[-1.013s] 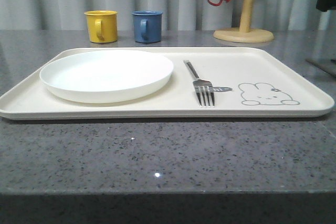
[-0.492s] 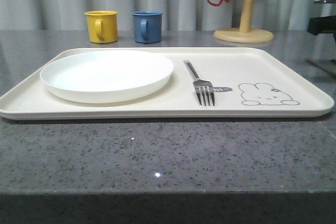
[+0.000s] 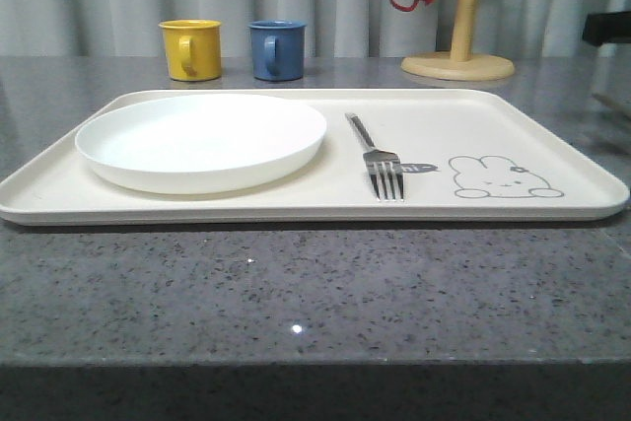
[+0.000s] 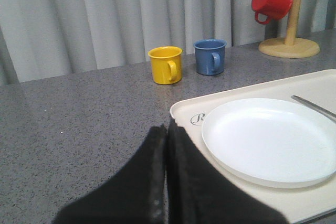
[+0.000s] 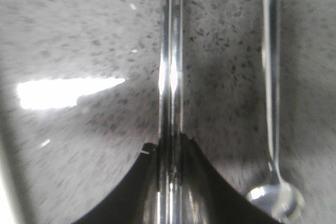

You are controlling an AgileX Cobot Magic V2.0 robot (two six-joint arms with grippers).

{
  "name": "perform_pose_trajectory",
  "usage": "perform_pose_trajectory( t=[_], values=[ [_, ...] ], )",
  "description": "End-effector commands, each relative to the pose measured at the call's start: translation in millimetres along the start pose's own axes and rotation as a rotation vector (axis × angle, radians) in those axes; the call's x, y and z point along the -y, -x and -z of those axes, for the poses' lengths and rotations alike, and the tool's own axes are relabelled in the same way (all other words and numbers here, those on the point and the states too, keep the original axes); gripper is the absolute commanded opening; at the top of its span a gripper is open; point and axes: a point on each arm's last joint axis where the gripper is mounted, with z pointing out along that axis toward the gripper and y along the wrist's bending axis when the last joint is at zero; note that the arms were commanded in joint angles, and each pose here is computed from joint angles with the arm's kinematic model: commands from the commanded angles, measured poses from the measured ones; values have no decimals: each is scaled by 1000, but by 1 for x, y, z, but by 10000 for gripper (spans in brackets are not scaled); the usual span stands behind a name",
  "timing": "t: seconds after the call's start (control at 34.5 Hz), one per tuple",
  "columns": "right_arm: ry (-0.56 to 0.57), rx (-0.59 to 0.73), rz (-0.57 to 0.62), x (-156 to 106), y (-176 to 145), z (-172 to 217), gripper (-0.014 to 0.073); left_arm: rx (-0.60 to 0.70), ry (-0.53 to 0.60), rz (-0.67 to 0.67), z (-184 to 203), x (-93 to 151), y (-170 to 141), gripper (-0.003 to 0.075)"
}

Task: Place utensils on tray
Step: 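Move the right gripper back and grasp the chopsticks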

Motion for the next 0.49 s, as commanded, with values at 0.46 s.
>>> perform_pose_trajectory(
  t=[0.46],
  values=[
    [177, 177, 142, -112, -28, 67, 50, 103, 5, 13, 1, -2, 16, -18]
  ],
)
